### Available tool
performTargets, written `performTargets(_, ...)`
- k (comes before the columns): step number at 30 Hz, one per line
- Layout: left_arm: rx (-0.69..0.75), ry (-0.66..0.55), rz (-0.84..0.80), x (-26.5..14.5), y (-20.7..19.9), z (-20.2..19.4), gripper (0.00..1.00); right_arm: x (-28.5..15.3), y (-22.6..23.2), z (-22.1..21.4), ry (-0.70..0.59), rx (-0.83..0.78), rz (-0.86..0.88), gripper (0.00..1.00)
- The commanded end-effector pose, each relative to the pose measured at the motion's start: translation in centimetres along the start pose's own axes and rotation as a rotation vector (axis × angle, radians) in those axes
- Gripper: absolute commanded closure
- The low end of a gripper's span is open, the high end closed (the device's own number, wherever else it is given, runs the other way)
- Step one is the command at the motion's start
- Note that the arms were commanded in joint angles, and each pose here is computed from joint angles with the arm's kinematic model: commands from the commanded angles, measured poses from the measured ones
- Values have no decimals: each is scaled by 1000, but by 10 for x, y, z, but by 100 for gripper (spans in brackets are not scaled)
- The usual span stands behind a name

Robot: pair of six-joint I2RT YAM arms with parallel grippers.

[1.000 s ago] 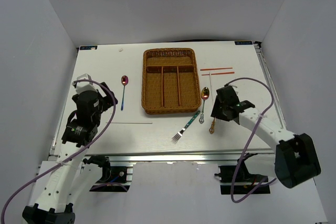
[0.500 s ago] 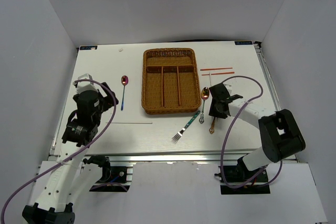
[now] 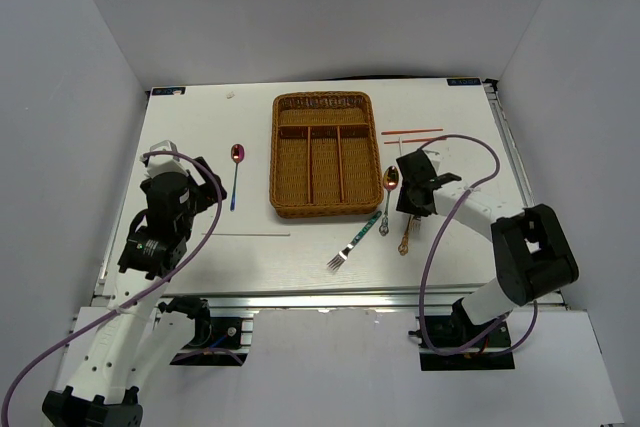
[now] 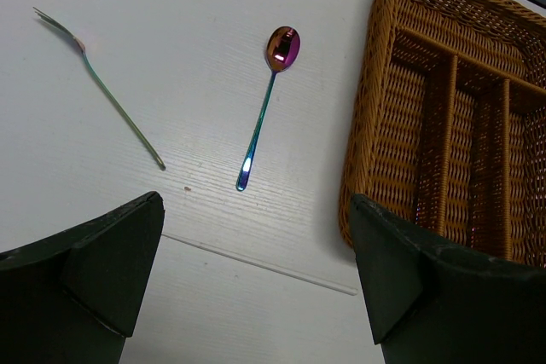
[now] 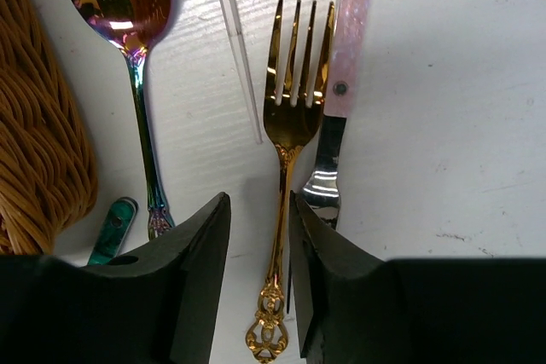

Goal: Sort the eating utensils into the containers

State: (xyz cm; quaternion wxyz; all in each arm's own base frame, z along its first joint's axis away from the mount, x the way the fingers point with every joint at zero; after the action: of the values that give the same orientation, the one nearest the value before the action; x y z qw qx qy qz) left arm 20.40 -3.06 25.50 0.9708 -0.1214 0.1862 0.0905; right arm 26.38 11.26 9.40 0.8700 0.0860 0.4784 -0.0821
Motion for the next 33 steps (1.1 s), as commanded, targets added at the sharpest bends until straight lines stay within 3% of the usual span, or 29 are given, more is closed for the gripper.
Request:
performTargets(1,7,3,-16,0,-2,-1,2,4,4,10,-18,-6,-16,61)
performTargets(13,11,8,-27,0,-4,-2,2,15,0,-1,13,2,-41,62)
performTargets(22,12,9,-28,0,-4,-2,2,26,-5,-17,55,-3,-56,70)
performTargets(24,12,7,-29,-1,-4,-2,2,27,-8,-21,62,-1,-62,74)
performTargets(28,13,8,-30,-1,-4,-2,2,23,-15,-29,73,6,-77,97)
performTargets(33,13,9,-30,-1,-4,-2,2,2,-19,-28,37,37,-38,100)
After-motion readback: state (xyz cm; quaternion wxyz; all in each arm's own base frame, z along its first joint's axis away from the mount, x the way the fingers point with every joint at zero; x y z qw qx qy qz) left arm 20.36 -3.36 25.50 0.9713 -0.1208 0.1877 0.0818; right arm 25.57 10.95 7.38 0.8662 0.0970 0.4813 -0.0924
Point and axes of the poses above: each gripper's point midway between its finger pads, its own x axis out along the fingers, its own y axis along the line the jaws close on, z = x × y, the point moved 7 cm from there along -x, back along the fingers, and after that the axes turned 4 degrees about x, right-handed, at the moved point
